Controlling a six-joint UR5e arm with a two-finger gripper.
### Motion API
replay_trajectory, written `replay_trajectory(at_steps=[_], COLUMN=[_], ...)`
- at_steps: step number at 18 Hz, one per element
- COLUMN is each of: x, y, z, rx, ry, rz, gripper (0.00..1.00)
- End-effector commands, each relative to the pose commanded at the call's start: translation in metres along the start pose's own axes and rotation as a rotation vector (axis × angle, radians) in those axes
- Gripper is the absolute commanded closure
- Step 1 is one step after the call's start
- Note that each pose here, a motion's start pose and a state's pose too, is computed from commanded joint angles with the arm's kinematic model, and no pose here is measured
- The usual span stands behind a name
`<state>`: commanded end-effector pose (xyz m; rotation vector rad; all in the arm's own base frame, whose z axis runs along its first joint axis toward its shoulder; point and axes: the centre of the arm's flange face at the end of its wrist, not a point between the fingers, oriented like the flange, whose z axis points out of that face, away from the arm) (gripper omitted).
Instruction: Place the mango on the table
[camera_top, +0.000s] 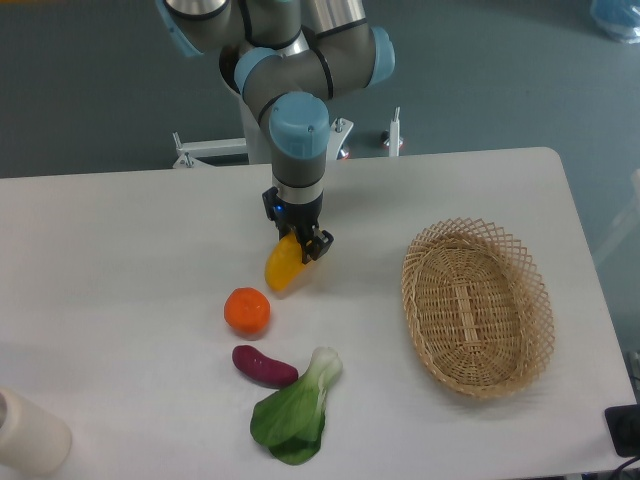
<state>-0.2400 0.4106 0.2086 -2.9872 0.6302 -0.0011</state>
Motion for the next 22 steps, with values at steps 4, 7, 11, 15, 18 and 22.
replay_trajectory(at_steps=[4, 7, 11, 15, 18, 22], x=[-0.003, -0.006, -0.010, -0.012, -0.013, -0.014], y=[-0.001, -0.001, -0.004, -0.005, -0.005, -0.005], z=[0.000, -0.003, -0.009, -0.013, -0.016, -0.018], rx=[0.001, 0.003, 0.010, 0.013, 0.015, 0.017], ry=[-0.003, -0.010, -0.024, -0.034, -0.040, -0.045], rz=[0.008, 0.002, 0.001, -0.002, -0.001, -0.001], gripper=[0.33, 0.00, 0.00, 0.00, 0.00, 0.00])
